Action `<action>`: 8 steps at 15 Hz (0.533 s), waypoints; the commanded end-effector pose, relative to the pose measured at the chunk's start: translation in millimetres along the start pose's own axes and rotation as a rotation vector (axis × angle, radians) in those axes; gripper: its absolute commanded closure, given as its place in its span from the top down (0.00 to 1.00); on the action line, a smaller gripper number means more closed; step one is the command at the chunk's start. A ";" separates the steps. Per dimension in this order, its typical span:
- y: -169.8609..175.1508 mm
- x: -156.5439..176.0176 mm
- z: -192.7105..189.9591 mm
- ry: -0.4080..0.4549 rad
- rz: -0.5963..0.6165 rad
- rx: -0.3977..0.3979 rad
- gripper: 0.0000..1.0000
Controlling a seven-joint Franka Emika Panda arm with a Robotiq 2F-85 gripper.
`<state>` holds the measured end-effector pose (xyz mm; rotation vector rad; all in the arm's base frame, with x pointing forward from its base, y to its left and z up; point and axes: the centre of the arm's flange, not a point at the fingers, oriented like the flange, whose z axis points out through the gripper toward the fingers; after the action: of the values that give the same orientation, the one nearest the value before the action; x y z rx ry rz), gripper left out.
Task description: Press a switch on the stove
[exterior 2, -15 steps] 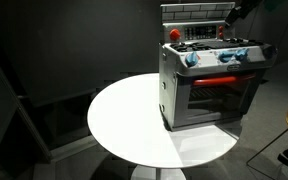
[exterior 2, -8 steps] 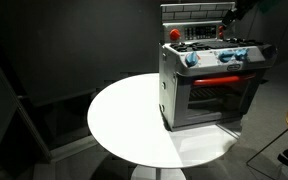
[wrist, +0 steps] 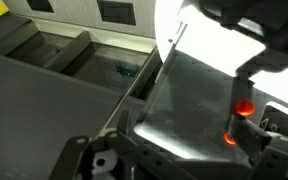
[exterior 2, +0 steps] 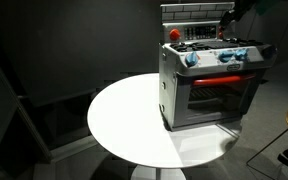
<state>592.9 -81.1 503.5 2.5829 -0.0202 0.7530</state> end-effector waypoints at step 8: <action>-3.0 -4.4 -24.9 -0.047 0.042 0.044 1.00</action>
<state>591.5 -77.2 505.3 2.6174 -0.0559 0.7439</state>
